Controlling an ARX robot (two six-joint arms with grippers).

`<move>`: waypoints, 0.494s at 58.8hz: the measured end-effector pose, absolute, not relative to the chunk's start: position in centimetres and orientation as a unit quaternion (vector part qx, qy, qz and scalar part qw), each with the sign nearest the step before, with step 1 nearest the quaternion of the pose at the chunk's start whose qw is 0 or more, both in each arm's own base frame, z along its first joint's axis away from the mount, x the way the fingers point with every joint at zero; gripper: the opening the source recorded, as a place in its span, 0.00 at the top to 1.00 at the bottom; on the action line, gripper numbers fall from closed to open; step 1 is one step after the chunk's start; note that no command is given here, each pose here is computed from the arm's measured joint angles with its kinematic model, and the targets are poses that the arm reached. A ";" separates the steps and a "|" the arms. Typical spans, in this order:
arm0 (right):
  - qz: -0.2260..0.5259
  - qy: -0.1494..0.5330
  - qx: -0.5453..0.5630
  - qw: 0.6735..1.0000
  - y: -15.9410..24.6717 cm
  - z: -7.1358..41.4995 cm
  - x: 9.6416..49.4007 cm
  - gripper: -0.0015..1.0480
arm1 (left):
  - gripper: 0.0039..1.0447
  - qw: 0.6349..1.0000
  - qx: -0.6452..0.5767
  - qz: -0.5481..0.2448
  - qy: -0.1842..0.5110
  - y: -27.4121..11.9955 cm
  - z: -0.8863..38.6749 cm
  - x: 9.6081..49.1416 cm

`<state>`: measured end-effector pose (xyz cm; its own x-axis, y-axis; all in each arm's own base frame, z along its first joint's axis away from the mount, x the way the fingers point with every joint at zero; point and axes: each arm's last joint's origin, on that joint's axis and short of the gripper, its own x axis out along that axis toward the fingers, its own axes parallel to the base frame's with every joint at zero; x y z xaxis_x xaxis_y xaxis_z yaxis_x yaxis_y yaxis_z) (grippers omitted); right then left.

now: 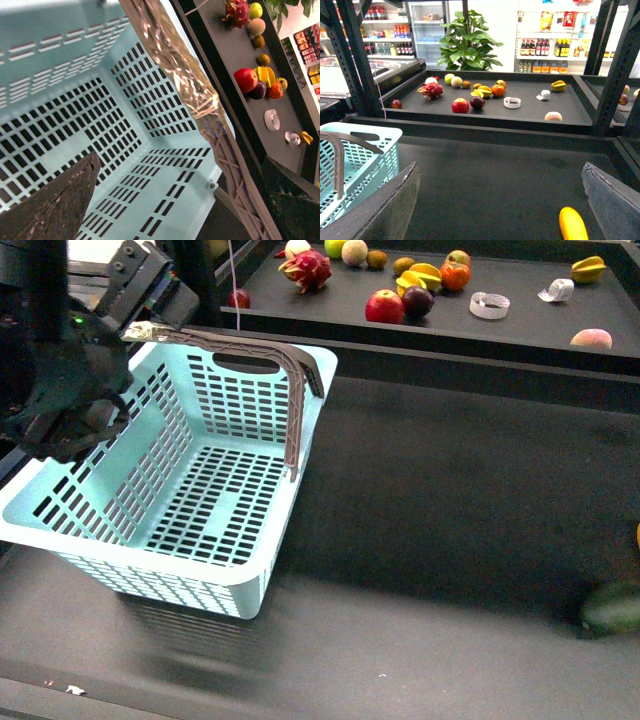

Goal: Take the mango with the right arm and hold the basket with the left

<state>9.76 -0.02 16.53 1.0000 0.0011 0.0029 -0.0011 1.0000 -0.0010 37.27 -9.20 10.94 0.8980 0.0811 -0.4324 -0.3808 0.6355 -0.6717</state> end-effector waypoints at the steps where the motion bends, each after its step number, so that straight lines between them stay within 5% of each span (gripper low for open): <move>1: 0.001 -0.001 0.000 1.000 0.0 16.5 9.8 0.08 | 0.08 0.884 -0.409 0.129 0.186 -9.4 10.9 37.6; 29: 0.001 -0.001 0.000 1.000 0.0 16.5 9.8 0.08 | 0.08 0.861 -0.454 0.116 0.195 -12.0 10.9 44.0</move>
<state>9.76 -0.02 16.53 1.0000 0.0011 0.0029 -0.0011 1.0000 -0.0010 44.00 -12.04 10.86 0.8966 0.0226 -0.4423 -0.3777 0.5606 -0.7369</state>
